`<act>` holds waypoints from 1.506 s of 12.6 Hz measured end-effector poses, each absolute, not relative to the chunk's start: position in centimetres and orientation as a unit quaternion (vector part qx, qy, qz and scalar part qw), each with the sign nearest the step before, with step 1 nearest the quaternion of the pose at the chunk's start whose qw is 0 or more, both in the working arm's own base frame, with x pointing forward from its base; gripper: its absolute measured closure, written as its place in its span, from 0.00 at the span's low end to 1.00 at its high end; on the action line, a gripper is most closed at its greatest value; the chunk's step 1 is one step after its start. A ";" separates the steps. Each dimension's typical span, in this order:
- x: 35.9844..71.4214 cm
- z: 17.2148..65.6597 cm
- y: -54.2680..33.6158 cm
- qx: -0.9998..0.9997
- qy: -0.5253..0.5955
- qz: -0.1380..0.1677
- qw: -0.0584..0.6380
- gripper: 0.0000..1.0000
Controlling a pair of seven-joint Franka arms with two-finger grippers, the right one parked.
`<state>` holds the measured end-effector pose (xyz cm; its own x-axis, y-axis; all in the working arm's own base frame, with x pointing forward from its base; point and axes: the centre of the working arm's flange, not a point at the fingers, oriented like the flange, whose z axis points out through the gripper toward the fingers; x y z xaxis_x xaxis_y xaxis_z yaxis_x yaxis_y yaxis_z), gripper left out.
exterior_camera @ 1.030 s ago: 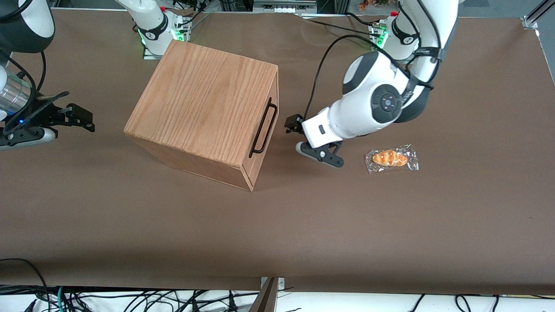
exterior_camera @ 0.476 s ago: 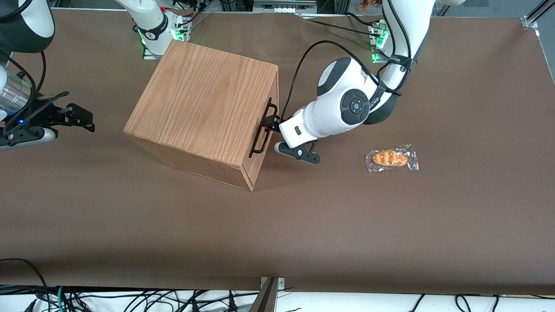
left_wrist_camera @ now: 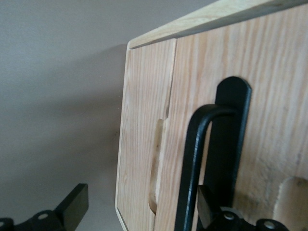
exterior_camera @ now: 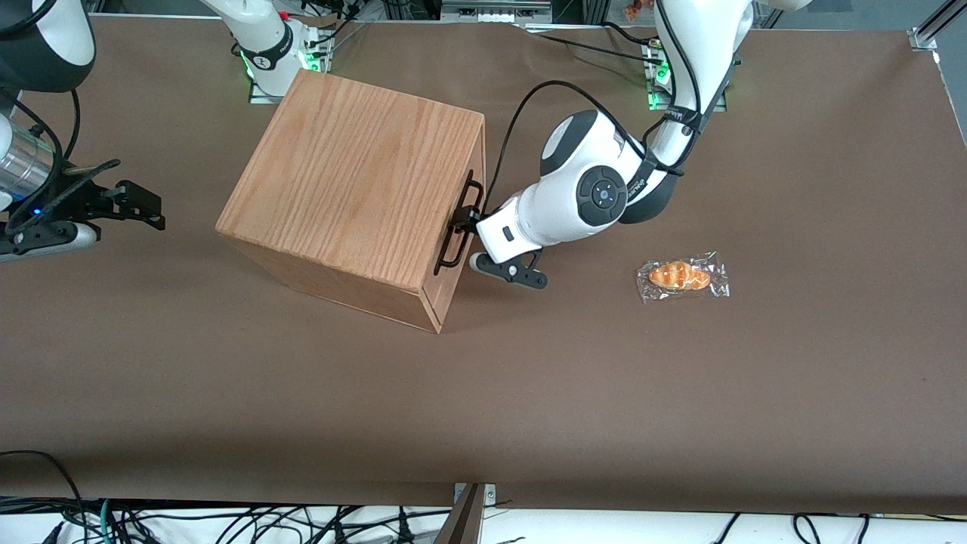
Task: Open top drawer with left arm
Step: 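Pull the handle with the left gripper, sliding the drawer out of the box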
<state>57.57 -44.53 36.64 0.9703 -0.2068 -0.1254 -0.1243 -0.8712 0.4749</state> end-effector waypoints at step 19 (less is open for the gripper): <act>63.0 36.1 -36.6 0.969 -0.022 -0.071 0.238 0.00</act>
<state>63.04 -36.55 36.09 0.9891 -0.0754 -0.1265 -0.0082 -0.8860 0.4637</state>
